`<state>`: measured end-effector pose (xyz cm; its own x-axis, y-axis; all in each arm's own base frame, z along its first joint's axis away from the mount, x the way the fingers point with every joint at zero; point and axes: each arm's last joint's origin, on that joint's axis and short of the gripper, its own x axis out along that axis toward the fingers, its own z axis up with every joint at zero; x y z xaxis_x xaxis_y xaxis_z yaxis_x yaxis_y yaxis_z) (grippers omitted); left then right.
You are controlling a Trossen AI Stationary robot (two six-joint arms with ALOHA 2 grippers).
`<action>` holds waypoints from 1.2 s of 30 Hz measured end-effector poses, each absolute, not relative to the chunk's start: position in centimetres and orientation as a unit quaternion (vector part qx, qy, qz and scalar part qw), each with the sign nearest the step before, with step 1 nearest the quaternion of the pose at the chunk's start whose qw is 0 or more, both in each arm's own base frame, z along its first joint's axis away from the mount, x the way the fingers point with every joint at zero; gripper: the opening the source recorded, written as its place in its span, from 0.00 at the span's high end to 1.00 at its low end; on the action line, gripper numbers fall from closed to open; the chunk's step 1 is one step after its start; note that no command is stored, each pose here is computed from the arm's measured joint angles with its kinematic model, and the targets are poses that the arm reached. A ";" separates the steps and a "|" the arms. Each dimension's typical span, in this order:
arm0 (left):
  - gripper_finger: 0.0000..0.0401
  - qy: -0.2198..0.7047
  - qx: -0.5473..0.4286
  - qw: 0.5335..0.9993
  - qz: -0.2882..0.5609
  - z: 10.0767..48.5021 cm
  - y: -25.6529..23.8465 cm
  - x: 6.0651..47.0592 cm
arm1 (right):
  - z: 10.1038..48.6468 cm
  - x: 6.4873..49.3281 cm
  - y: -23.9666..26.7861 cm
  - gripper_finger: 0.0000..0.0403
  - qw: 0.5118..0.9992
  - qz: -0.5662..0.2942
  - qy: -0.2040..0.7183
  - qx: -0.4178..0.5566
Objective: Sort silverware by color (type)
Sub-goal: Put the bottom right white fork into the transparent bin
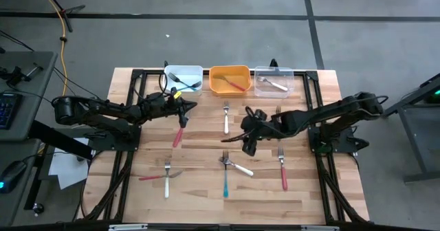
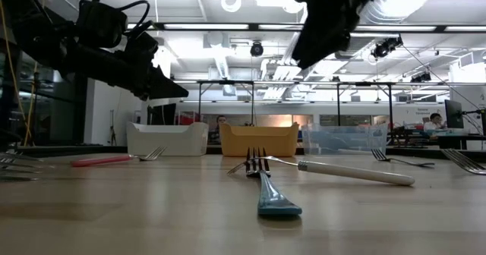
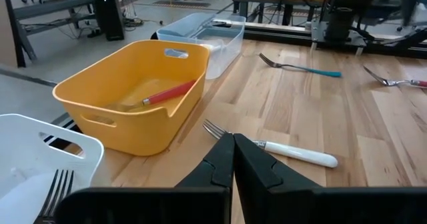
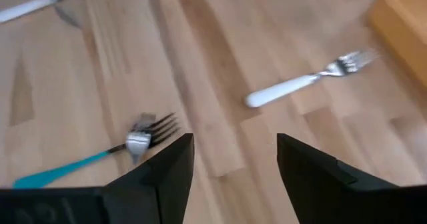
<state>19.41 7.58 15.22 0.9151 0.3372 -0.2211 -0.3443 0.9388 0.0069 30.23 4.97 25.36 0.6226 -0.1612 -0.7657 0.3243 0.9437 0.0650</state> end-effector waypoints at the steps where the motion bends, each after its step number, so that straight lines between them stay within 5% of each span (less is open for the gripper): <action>1: 1.00 0.110 -0.016 0.978 0.174 15.2 7.6 19.4 | 25.2 30.8 5.3 0.50 0.892 -0.134 0.419 0.100; 26: 1.00 0.082 -0.008 0.986 0.148 15.8 6.6 19.9 | 15.5 38.0 12.9 0.46 0.762 -0.104 0.629 0.114; 36: 1.00 0.079 0.006 0.987 0.139 15.9 6.2 20.0 | 13.9 38.4 13.2 0.76 0.745 -0.089 0.649 0.125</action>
